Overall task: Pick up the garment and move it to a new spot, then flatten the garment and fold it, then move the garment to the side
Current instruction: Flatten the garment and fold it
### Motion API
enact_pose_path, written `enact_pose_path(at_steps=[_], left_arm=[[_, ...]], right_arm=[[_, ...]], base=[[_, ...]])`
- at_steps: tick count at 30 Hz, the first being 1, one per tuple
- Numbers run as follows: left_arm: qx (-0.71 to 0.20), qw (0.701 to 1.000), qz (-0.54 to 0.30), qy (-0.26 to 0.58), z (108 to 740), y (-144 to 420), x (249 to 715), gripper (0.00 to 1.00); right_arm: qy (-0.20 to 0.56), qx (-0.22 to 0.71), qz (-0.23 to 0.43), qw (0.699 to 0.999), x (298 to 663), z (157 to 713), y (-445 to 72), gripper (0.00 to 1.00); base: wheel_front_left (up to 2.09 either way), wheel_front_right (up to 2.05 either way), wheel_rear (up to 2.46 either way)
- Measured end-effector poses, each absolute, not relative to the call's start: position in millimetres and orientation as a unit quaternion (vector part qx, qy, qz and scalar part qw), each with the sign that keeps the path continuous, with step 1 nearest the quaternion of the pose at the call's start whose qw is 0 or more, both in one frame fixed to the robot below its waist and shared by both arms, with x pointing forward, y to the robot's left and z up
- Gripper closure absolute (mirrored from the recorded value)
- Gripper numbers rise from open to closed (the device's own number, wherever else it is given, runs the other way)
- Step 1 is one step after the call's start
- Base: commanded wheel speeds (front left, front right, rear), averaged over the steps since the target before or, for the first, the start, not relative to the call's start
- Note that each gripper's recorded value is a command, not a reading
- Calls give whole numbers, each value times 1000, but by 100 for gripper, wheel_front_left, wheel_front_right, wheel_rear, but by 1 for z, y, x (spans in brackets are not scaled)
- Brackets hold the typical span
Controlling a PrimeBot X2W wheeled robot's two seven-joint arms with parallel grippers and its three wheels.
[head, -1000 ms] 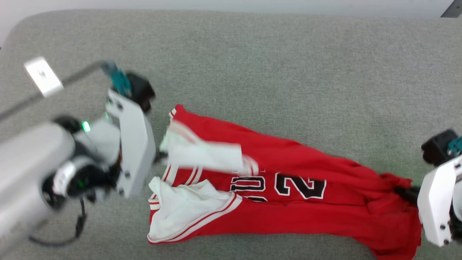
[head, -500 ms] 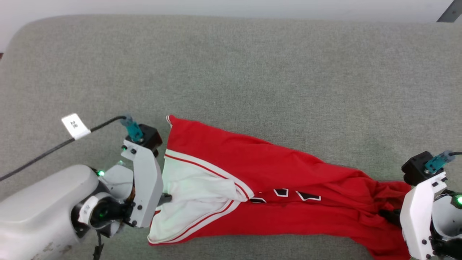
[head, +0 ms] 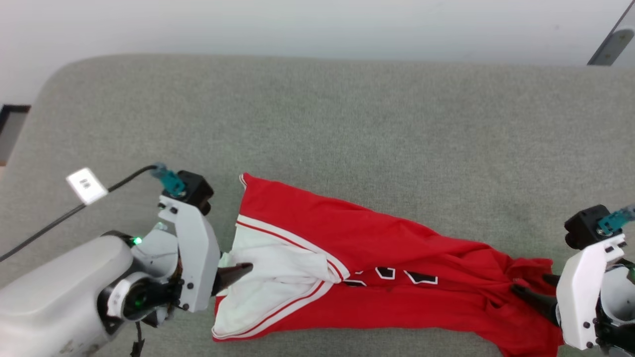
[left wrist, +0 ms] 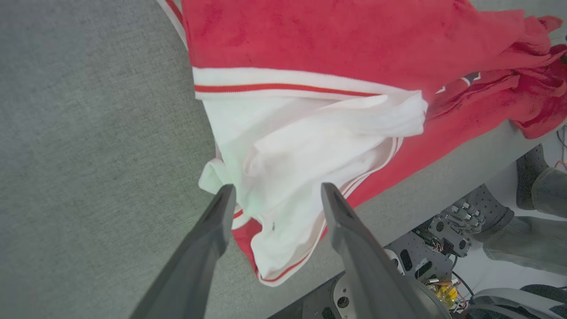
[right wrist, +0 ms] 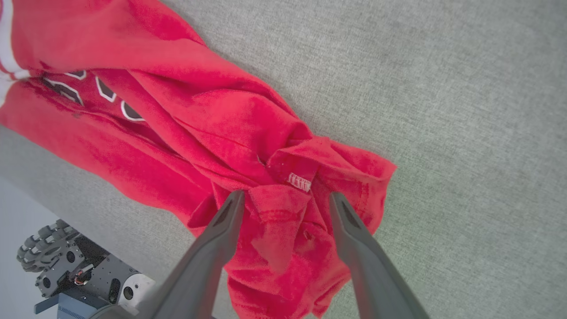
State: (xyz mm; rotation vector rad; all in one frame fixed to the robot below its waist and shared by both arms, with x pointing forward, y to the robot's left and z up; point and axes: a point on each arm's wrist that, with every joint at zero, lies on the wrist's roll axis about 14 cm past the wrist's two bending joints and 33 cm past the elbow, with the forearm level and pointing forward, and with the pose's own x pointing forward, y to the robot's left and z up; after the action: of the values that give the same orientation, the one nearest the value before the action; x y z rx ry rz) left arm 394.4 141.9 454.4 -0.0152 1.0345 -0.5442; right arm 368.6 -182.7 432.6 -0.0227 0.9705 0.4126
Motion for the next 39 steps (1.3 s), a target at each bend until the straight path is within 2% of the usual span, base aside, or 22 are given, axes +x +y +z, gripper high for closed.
enact_pose_path(at_steps=[10, 19, 31, 39], left_arm=[[-46, 913, -232, 333, 501, 157, 404, 0], [-54, 969, -172, 169, 535, 195, 413, 0], [-49, 997, -34, 40, 558, 263, 417, 0], [-49, 998, 38, -12, 550, 296, 390, 0]], right_arm=[[430, 25, 147, 890, 363, 454, -204, 0], [440, 47, 110, 890, 362, 453, -221, 0], [497, 66, 97, 860, 359, 422, -223, 0], [520, 79, 107, 844, 366, 398, -209, 0]], base=[[0, 0, 0], [0, 0, 0], [0, 0, 0], [0, 0, 0]])
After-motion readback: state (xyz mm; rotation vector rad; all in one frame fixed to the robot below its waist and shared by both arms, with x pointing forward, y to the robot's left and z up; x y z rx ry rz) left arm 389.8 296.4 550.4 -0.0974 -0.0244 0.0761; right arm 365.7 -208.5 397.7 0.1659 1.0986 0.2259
